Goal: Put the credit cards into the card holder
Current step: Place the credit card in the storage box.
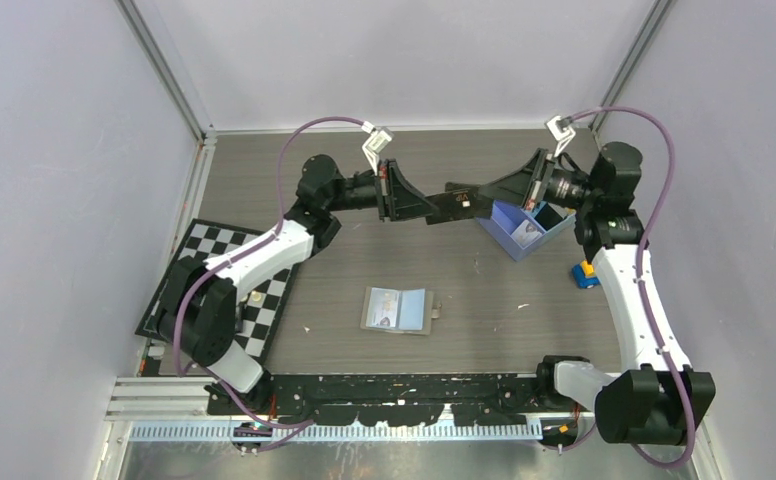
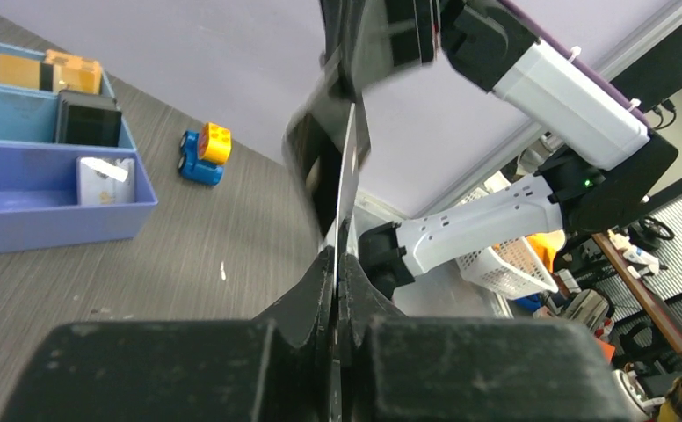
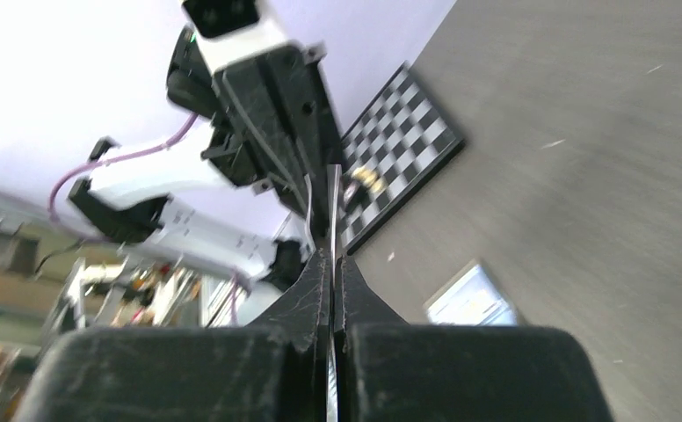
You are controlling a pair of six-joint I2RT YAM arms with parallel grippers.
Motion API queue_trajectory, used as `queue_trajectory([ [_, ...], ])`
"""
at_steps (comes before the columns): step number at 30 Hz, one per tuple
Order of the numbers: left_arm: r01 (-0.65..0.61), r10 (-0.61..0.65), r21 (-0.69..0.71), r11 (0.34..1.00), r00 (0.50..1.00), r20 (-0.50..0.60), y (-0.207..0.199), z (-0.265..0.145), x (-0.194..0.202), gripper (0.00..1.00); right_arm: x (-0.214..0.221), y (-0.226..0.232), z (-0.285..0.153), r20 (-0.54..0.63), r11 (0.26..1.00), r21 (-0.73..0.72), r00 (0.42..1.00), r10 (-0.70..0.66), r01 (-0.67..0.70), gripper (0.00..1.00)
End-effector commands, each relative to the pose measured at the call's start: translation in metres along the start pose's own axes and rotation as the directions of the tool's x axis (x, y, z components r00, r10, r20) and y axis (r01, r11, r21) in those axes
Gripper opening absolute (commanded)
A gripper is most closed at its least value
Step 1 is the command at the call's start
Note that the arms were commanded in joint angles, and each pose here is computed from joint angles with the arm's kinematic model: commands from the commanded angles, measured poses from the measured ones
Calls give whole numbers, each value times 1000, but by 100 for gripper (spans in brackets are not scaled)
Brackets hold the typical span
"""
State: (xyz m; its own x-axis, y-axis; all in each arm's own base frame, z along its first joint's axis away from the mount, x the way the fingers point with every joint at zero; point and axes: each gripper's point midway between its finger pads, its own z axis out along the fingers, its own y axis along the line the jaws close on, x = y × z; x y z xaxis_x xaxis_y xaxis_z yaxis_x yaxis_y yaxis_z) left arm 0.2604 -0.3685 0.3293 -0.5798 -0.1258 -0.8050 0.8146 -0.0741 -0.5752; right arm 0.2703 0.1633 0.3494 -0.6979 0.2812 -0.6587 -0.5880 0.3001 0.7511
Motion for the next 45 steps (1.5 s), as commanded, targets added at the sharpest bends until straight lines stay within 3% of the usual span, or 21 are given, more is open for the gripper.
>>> queue_trajectory([
  [1,-44,44,-6,999,999,-19,0,-25,-2,3,-41,10,-19,158,990,69,979,-131,122,1],
  [7,-33,33,-34,999,999,-7,7,-32,-3,0,-50,2,-27,193,986,117,971,-139,118,0],
  [10,-20,20,-76,997,1000,3,12,-39,-4,0,-53,-32,-40,213,944,325,967,-139,64,1],
  [12,-11,9,-151,988,1000,-12,20,-46,1,0,-56,-67,-59,216,842,538,962,-169,27,1],
  [15,-27,12,-371,928,999,-42,39,-65,5,0,-63,-120,-100,234,611,789,953,-195,-69,1],
  [22,24,-113,-612,790,988,-107,50,-103,28,0,-60,-197,-150,208,251,954,965,-158,-164,1],
  [24,36,-160,-644,764,978,-135,49,-112,37,0,-59,-212,-159,175,187,972,973,-152,-145,0],
  [30,10,-221,-677,736,949,-227,36,-135,54,0,-49,-248,-166,-2,110,994,995,-99,13,1],
  [39,-33,-225,-667,744,928,-297,35,-147,64,0,-37,-283,-144,-158,220,961,986,-52,165,1],
  [44,-41,-226,-663,748,923,-312,40,-147,67,0,-32,-299,-147,-205,202,958,979,-10,203,1],
  [45,-40,-229,-663,748,921,-315,41,-147,69,0,-31,-302,-153,-203,165,966,979,-2,200,1],
])
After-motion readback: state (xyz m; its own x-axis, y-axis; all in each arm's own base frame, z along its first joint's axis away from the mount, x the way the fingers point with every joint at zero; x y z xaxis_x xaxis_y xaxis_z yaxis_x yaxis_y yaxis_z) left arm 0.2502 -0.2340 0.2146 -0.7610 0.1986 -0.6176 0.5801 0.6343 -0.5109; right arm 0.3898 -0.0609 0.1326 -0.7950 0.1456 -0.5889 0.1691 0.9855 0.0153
